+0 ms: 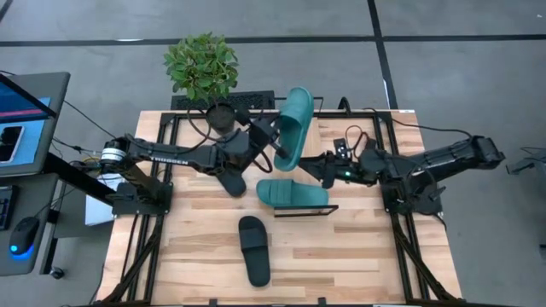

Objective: Pick and place slides into the shelf
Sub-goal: Put the green slide on the shelf

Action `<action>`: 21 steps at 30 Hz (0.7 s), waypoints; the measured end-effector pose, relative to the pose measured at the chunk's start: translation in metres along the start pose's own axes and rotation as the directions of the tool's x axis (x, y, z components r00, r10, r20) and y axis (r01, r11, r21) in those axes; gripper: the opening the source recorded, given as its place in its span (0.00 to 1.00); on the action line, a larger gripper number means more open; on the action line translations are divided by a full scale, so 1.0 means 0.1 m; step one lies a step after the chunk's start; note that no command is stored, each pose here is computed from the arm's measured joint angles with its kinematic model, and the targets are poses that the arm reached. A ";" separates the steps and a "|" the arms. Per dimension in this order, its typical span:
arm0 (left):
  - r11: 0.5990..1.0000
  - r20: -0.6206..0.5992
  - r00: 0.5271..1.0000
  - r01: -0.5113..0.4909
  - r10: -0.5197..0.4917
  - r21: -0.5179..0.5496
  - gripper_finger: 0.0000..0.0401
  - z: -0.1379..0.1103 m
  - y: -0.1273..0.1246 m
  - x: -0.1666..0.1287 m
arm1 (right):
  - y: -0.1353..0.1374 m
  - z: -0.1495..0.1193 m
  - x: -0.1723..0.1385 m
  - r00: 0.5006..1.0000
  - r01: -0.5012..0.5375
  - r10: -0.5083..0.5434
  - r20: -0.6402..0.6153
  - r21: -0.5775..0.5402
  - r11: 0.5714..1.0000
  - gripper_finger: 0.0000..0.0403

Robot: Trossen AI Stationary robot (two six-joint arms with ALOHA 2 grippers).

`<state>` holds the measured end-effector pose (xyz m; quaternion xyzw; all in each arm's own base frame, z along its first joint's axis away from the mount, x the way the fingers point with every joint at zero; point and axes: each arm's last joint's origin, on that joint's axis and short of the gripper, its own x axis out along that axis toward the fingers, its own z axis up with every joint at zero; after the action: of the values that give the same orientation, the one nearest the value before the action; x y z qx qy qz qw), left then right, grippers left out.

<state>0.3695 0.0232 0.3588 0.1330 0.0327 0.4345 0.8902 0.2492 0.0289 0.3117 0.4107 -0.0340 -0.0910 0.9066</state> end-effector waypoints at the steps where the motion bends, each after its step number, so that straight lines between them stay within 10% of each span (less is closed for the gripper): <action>1: 1.000 0.000 1.000 0.002 -0.002 0.011 0.00 0.00 -0.01 -0.01 | -0.01 0.01 0.02 1.000 0.005 -0.005 0.004 0.009 1.000 0.46; 21: 0.998 -0.019 0.999 0.037 -0.036 0.047 0.00 -0.02 -0.04 -0.03 | -0.10 0.09 0.10 0.997 0.038 -0.043 0.062 0.071 0.997 0.46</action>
<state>0.3701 0.0186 0.3552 0.1495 0.0536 0.4184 0.8943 0.2569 0.0143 0.3100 0.4394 -0.0576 -0.1212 0.8882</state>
